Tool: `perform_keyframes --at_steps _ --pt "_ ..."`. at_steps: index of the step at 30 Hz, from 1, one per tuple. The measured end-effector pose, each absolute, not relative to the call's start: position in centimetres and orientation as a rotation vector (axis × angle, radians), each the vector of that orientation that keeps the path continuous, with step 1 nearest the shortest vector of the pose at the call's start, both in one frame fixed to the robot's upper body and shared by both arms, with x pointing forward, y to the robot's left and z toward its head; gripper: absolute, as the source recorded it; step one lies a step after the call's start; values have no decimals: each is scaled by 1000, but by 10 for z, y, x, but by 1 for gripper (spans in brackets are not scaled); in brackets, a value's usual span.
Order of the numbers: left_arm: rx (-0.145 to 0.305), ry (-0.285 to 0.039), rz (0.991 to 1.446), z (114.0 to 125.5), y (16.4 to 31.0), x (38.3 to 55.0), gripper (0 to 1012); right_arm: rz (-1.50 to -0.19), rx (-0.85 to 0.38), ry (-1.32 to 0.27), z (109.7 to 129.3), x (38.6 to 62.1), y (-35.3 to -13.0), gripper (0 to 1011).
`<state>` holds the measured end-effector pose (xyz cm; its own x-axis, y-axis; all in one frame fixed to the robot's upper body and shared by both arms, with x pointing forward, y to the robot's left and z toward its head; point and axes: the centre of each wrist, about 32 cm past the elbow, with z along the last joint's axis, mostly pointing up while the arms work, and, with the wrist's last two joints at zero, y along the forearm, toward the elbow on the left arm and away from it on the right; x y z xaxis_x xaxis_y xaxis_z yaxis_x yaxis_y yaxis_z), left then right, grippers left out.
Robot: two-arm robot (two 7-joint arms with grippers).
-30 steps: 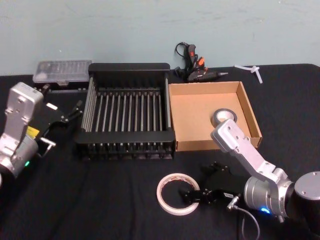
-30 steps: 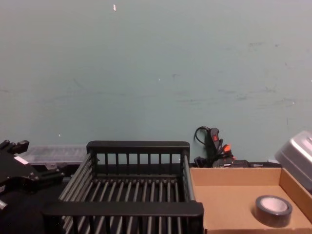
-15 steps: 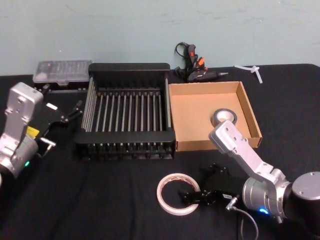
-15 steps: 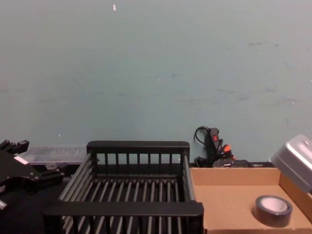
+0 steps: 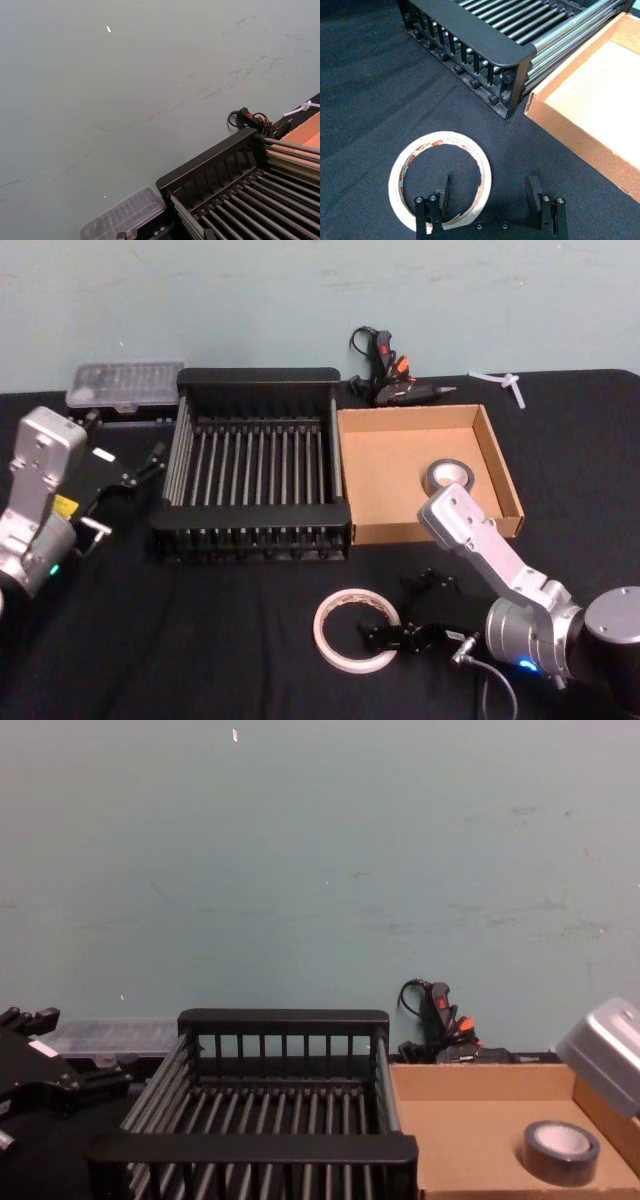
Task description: Pick up the white tape and place it into the black box , Pick up the silver tape and place it into the brown box.
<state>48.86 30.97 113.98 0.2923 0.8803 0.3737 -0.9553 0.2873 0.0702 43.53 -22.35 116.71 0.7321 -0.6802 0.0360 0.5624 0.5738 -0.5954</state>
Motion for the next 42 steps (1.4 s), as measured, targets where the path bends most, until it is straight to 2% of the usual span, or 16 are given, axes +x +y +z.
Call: perform_keyframes --at_steps 2,9,15,18,21,24,28,29,31,35,42 --pt "304 -285 1248 1140 310 489 1001 -734 -621 206 1167 435 -223 1002" --pt "304 -285 1248 1140 310 489 1001 -734 -620 206 1167 435 -223 860" --pt "304 -285 1248 1140 310 489 1001 -733 -619 207 1167 435 -223 650" --pt "304 -285 1248 1140 310 489 1001 -733 -619 207 1167 435 -223 592" --pt "304 -285 1248 1140 310 489 1001 -733 -619 207 1167 435 -223 446" --pt "304 -285 1248 1140 310 489 1001 -733 -619 208 1167 435 -223 386" --pt "304 -285 1248 1140 310 489 1001 -733 -618 208 1167 435 -223 224" --pt "304 -285 1248 1140 310 489 1001 -733 -618 208 1167 435 -223 224" --pt "304 -285 1248 1140 310 489 1001 -733 -618 208 1167 435 -223 151" --pt "305 -285 1248 1140 310 489 1001 -733 -618 208 1167 435 -223 99" --pt "304 -285 1248 1140 310 489 1001 -733 -618 208 1167 435 -223 90"
